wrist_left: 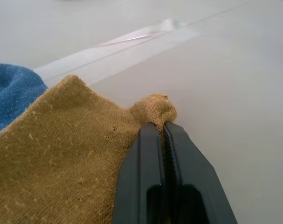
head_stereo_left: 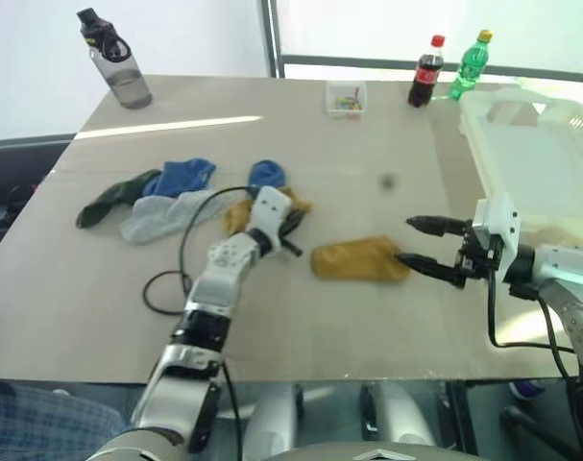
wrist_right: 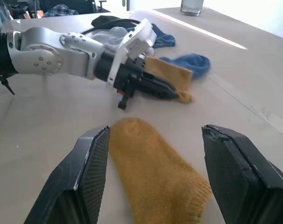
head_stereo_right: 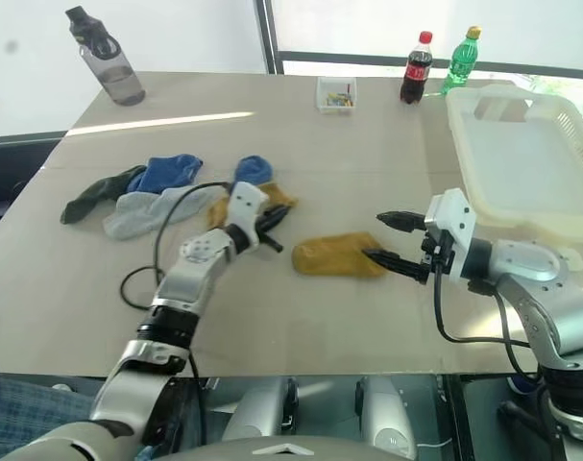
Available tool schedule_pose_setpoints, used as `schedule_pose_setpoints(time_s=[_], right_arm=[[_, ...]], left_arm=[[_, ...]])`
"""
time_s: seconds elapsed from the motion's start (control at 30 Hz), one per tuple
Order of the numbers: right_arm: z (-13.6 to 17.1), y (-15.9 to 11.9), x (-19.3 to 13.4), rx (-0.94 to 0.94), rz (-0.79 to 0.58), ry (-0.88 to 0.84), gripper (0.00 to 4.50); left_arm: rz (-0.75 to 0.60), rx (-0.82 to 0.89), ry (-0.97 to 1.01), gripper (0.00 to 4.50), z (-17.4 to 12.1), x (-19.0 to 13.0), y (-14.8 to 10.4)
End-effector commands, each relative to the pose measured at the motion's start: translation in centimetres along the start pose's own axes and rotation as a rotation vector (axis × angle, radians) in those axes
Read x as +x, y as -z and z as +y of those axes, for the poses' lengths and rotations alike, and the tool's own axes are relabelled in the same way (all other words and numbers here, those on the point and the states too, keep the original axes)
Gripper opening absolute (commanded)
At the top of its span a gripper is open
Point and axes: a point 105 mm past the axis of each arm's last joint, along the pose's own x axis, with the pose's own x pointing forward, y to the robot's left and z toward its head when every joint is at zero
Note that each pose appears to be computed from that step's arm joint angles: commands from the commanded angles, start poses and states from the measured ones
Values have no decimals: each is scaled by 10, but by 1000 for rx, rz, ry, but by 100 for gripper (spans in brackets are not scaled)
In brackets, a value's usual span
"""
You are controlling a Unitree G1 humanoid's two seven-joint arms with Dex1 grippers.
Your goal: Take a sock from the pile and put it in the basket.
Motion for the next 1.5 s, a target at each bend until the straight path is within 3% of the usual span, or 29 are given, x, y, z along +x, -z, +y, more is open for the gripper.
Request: schedule_pose_setpoints(time_s=[0.03, 0.2, 0.53, 0.77, 0.97, 1.07, 1.13, 1.3, 1.5], right_arm=[[-1, -9, -3, -43, -24, 20, 321], [0, -8, -5, -42, -21, 36, 321], [1, -5, -8, -36, -24, 54, 321], [1, -3, -6, -30, -26, 41, 321], [2, -3, -5, -29, -26, 32, 321], [1, -3, -5, -31, -24, 29, 321], [1, -3, -5, -32, -24, 30, 321], [2, -4, -4, -31, -28, 31, 321], [1, -4, -4, -32, -29, 38, 321]], left_arm=[[-36, 35, 56, 3, -17, 17, -15], [-73, -17, 31, 3, -13, 27, -28], [129, -19, -302, 3, 67, -15, 30], [125, -52, -534, 3, 105, -47, 36], [-3, -76, -489, 3, 98, -44, 9], [-199, -76, -366, 3, 75, -42, -38], [-259, -95, -317, 3, 64, -42, -52], [-252, -121, -223, 3, 44, -35, -55], [-82, -81, -146, 3, 23, -5, -27]])
